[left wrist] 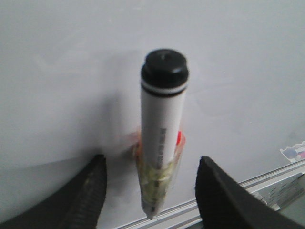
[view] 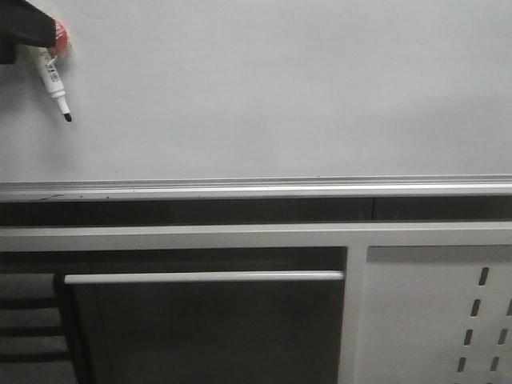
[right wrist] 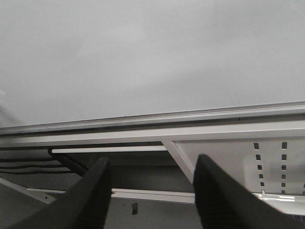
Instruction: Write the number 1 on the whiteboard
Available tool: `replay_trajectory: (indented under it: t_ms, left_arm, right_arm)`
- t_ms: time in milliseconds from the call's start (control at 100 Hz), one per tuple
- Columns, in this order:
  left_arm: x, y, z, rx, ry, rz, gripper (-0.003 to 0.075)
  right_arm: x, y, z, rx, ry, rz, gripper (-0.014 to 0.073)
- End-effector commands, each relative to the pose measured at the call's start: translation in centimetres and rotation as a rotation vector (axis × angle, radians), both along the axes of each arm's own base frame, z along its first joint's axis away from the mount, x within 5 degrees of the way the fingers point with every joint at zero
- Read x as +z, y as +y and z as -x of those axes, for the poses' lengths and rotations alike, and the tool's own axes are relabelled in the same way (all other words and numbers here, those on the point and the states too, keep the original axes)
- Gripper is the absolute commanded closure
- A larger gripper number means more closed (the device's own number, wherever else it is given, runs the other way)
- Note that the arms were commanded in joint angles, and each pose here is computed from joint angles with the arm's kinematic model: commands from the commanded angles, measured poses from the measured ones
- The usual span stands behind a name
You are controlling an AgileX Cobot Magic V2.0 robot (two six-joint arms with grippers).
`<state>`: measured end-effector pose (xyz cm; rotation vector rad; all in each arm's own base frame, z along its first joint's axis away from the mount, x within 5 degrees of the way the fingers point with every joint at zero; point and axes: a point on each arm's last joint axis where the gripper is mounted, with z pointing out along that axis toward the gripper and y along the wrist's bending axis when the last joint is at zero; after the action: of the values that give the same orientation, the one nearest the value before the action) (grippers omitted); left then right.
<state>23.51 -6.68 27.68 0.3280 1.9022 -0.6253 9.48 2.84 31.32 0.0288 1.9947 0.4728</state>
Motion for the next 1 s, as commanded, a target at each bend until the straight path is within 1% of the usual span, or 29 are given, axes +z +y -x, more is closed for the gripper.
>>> replay_trajectory:
  t_ms: [0, 100, 240, 360, 590, 670, 800, 880, 990]
  left_arm:
    - [1.8, -0.3, -0.3, -0.006, -0.056, 0.078, 0.038]
    - [1.6, -0.3, -0.5, -0.006, -0.048, 0.076, 0.0474]
    - [1.7, -0.3, -0.5, -0.006, -0.052, 0.076, 0.0653]
    - [1.8, -0.3, -0.5, -0.01, -0.061, 0.067, 0.0741]
    - [1.8, -0.3, -0.5, -0.014, -0.069, 0.058, 0.0741]
    - [1.9, -0.5, -0.4, -0.034, -0.074, 0.067, 0.0741]
    - [2.0, -1.2, 0.1, -0.128, -0.09, 0.055, 0.0741]
    - [2.0, -2.0, 0.7, -0.194, -0.099, 0.021, 0.0741]
    - [2.1, -3.8, 1.9, -0.3, -0.119, -0.02, 0.0741]
  right_arm:
    - [1.6, -0.2, -0.4, -0.031, -0.082, -0.015, 0.0242]
    - [1.6, -0.2, -0.4, -0.031, -0.082, -0.015, 0.0242]
    - [1.6, -0.2, -0.4, -0.031, -0.082, -0.015, 0.0242]
    - [1.6, -0.2, -0.4, -0.031, -0.082, -0.015, 0.0242]
    - [1.6, -0.2, -0.4, -0.031, -0.082, -0.015, 0.0242]
    - [1.6, -0.2, -0.4, -0.031, -0.082, -0.015, 0.0242]
    - [1.6, -0.2, -0.4, -0.029, -0.081, -0.015, 0.0242]
    - [1.5, -0.1, -0.4, -0.023, -0.073, -0.014, 0.0242]
    - [1.3, 0.4, -0.1, 0.061, -0.055, 0.017, 0.0242]
